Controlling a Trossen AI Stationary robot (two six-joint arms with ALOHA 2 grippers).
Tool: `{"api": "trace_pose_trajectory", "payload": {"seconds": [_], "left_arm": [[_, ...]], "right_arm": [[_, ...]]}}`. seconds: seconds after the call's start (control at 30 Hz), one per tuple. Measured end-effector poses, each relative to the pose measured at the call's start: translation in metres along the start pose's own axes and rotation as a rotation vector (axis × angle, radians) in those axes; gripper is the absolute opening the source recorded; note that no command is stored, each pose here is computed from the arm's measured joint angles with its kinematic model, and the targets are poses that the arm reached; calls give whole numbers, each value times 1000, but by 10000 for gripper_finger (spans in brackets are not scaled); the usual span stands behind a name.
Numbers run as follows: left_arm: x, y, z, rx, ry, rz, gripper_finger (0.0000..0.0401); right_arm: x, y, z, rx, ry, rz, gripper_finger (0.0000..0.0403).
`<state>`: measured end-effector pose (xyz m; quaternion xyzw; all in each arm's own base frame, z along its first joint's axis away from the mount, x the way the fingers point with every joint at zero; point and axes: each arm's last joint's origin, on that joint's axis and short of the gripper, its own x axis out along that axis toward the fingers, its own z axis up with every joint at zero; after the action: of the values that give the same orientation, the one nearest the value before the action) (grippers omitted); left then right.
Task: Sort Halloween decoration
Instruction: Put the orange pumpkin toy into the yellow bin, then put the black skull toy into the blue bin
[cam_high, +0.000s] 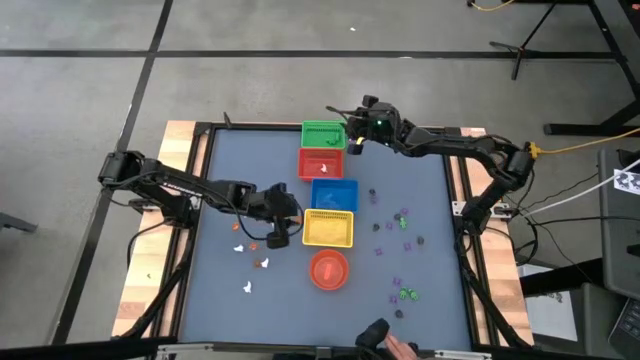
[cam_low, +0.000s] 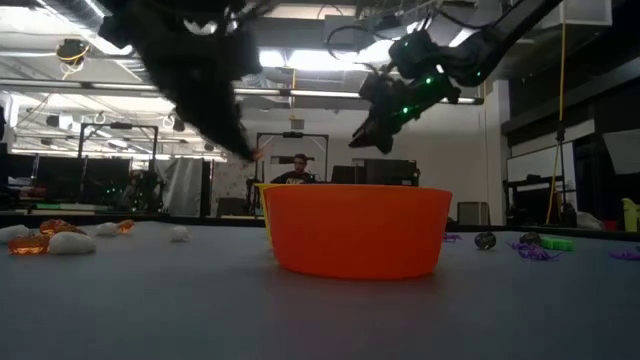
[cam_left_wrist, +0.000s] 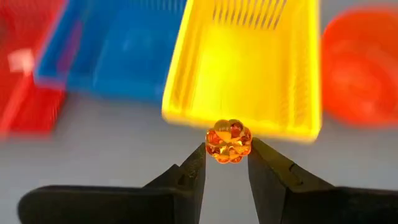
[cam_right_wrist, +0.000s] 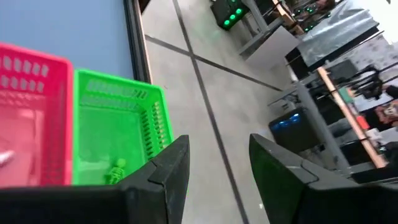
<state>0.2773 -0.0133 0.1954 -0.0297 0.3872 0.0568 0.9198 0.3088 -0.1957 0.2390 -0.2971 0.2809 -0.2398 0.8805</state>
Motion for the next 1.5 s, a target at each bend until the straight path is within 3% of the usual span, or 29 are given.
{"api": "trace_pose_trajectory", "payload": {"seconds": [0.2, 0.47, 0.63, 0.93, 1.23, 1.5], "left_arm": [[9, -4, 18, 55, -194, -27, 82], [41, -10, 18, 89, -263, -111, 82], [42, -6, 19, 77, -268, -102, 92], [43, -1, 17, 54, -241, -89, 154], [42, 9, 19, 116, -254, -48, 161], [25, 41, 28, 58, -290, 30, 161]], "right_arm": [[-15, -4, 2, 115, 42, 40, 166], [-21, 2, -2, 113, 116, 106, 166], [-23, 11, 2, 88, 130, 141, 166], [-33, 32, 22, 43, 91, 198, 166], [-70, 33, 43, -28, 127, 136, 166], [-109, 22, 44, 107, 169, 187, 166]]}}
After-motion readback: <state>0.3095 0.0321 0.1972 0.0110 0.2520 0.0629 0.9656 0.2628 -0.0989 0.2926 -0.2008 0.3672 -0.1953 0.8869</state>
